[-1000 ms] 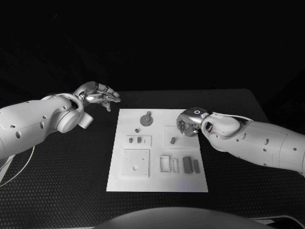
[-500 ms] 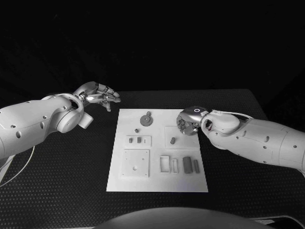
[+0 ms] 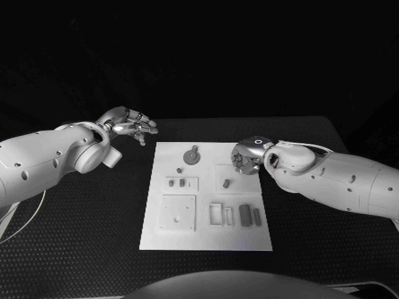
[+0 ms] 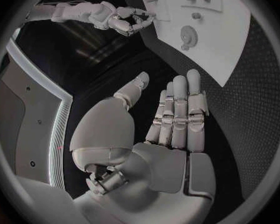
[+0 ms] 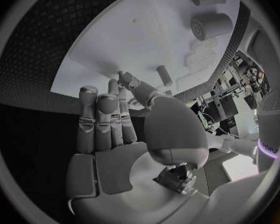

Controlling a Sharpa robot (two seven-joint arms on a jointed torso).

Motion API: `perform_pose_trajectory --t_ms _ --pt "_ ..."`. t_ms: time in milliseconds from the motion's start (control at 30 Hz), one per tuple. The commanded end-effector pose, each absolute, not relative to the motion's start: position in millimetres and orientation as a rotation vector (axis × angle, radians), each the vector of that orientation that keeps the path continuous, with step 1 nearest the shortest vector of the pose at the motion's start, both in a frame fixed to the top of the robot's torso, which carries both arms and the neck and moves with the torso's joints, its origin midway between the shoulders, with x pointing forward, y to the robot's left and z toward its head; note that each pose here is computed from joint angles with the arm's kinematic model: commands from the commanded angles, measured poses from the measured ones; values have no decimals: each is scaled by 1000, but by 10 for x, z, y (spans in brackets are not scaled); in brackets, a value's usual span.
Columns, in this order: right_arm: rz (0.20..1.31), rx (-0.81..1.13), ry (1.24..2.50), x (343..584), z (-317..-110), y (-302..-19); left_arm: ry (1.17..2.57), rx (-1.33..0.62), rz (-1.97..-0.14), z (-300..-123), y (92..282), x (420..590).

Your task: Assemble the parts on the task board

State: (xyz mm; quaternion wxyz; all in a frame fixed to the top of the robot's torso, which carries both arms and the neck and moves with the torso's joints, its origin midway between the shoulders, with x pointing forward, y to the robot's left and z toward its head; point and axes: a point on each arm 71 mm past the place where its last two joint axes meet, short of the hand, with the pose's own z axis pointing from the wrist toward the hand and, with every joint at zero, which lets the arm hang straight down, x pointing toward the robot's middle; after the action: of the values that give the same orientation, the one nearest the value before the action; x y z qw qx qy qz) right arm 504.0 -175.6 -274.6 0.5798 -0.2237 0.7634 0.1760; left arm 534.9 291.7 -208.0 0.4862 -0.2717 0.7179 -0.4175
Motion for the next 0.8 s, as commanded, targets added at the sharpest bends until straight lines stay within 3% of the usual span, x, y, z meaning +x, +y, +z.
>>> perform_pose_trajectory --t_ms 33,567,800 --pt "414 -515 1769 5056 -2691 -1764 1756 -649 -1032 -2077 2896 5346" --pt "451 -457 1769 5087 -2409 -1798 1743 -649 -1029 -2069 2918 5347" --pt "596 -429 1769 4943 -2294 -1567 1734 -660 -1039 -2066 2909 5351"
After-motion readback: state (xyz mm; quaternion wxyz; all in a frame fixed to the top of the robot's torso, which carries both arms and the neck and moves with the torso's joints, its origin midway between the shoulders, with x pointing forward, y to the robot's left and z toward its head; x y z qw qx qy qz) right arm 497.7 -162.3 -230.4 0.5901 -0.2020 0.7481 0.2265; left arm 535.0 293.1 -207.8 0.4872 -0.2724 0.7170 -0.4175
